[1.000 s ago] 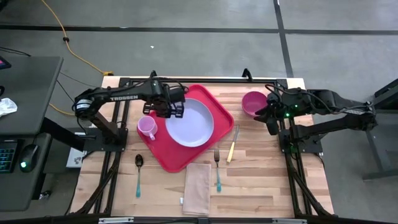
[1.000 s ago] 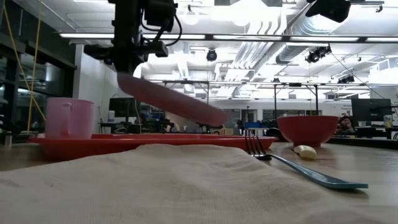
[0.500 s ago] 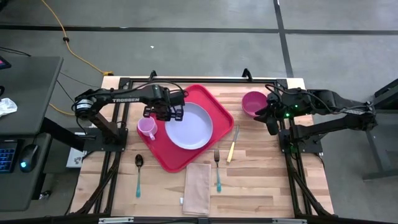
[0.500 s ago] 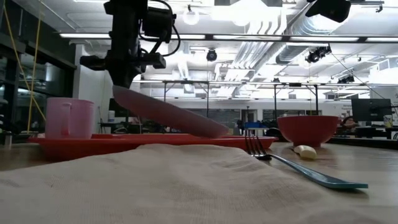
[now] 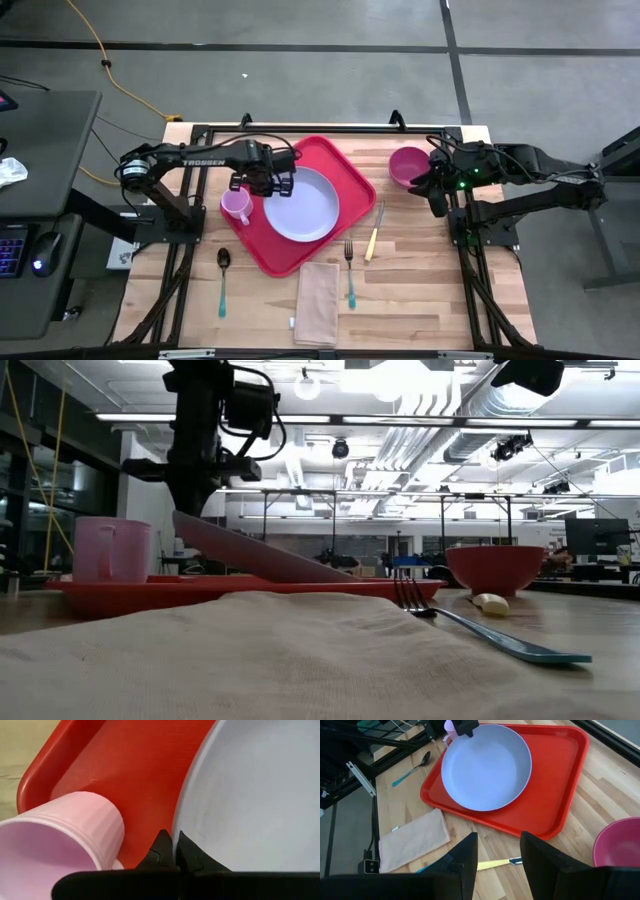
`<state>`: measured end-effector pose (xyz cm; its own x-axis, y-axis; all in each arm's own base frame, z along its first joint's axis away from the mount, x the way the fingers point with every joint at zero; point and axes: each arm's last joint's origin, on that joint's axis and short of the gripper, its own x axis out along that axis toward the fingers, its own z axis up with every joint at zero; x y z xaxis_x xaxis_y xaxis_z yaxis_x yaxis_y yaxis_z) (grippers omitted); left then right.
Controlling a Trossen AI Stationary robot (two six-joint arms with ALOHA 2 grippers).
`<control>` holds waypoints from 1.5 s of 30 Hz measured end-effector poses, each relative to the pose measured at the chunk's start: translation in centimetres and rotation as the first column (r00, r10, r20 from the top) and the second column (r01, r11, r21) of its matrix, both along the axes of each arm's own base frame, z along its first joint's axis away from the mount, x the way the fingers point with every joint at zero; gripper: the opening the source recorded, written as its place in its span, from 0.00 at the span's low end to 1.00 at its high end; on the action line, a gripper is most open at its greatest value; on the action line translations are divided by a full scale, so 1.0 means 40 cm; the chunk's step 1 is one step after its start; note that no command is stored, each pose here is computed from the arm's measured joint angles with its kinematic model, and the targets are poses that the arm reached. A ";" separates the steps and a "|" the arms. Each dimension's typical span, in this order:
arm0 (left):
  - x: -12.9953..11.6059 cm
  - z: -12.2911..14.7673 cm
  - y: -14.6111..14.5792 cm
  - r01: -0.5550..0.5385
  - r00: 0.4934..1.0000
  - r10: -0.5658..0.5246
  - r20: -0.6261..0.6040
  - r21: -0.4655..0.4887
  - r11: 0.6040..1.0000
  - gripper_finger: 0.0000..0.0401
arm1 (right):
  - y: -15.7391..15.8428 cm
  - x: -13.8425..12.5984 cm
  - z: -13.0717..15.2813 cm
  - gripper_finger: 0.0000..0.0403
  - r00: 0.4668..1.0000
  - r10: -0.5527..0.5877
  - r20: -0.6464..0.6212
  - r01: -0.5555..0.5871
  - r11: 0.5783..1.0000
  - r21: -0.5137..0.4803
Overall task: Set up tray
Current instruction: Put the purple plate to the right of the light pink mug on the red serving tray
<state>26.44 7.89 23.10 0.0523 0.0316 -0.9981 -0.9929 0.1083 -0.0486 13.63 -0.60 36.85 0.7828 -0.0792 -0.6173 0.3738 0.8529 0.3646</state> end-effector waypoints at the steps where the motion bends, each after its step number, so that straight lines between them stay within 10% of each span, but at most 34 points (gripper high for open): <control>1: -0.001 -0.003 0.000 0.000 1.000 0.000 -0.003 0.000 1.000 0.03 | 0.000 0.000 0.000 0.31 1.000 0.000 0.000 0.000 1.000 0.000; 45: -0.001 -0.035 0.005 0.013 1.000 -0.011 -0.019 0.064 0.998 0.06 | 0.000 0.000 0.000 0.31 1.000 -0.003 0.000 0.003 1.000 -0.001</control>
